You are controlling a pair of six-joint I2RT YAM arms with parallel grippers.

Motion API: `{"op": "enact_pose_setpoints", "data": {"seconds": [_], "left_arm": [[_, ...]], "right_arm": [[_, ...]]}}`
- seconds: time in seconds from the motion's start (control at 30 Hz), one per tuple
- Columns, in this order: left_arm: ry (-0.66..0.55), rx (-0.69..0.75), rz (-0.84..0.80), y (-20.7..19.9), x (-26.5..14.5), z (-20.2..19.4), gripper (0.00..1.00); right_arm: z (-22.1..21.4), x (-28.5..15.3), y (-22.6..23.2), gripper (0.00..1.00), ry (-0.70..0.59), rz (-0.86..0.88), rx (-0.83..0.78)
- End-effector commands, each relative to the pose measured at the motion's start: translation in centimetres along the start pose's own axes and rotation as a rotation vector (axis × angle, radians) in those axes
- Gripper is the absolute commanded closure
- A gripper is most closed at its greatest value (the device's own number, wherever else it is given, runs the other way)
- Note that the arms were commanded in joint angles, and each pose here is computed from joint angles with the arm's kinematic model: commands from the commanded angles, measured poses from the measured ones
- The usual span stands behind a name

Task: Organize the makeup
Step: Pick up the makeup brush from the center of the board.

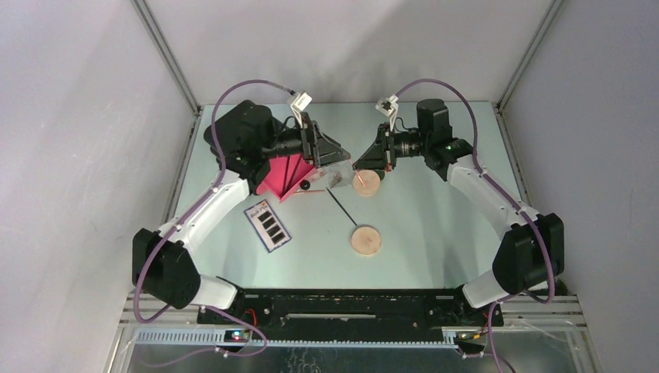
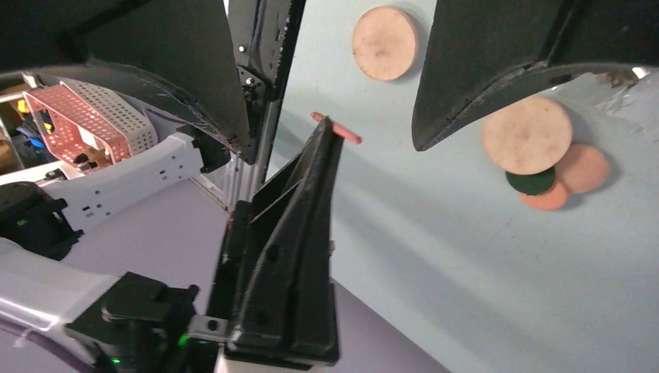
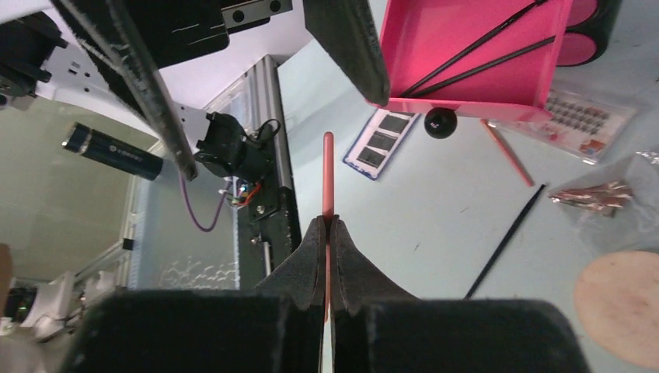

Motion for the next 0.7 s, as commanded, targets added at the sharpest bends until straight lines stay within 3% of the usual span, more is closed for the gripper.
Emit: {"op": "enact_pose_setpoints", "data": {"seconds": [0.0, 0.3, 0.5, 0.67], "left_arm": [[-0.010, -0.012, -0.078, -1.2, 0.8, -0.1, 0.22], [0.013, -0.053, -0.076, 0.0, 1.5, -1.0, 0.36], [0.034, -0.079, -0.126, -0.6, 1.8, -1.4, 0.56], [0.050, -0.091, -0.145, -0.8, 1.8, -1.7, 0.80]], "right_arm": [[1.9, 0.3, 1.3, 1.00, -0.042, 0.084, 0.012], [2.0, 0.5, 1.9, 1.00, -0.042, 0.118, 0.016], [1.8, 0.6, 1.8, 1.00, -0.039, 0.117, 0.016], [1.7, 0.5, 1.5, 1.00, -0.037, 0.109, 0.020]]}}
Point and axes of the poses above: each gripper's point midway between its finger pads, its own x axis out along the fingers, its own y axis along the line the jaws close on, z = x × y, the point moved 2 cm from there along -x, back along the fingers, and after that the axes turned 13 degrees about -x, right-handed, at the moved point
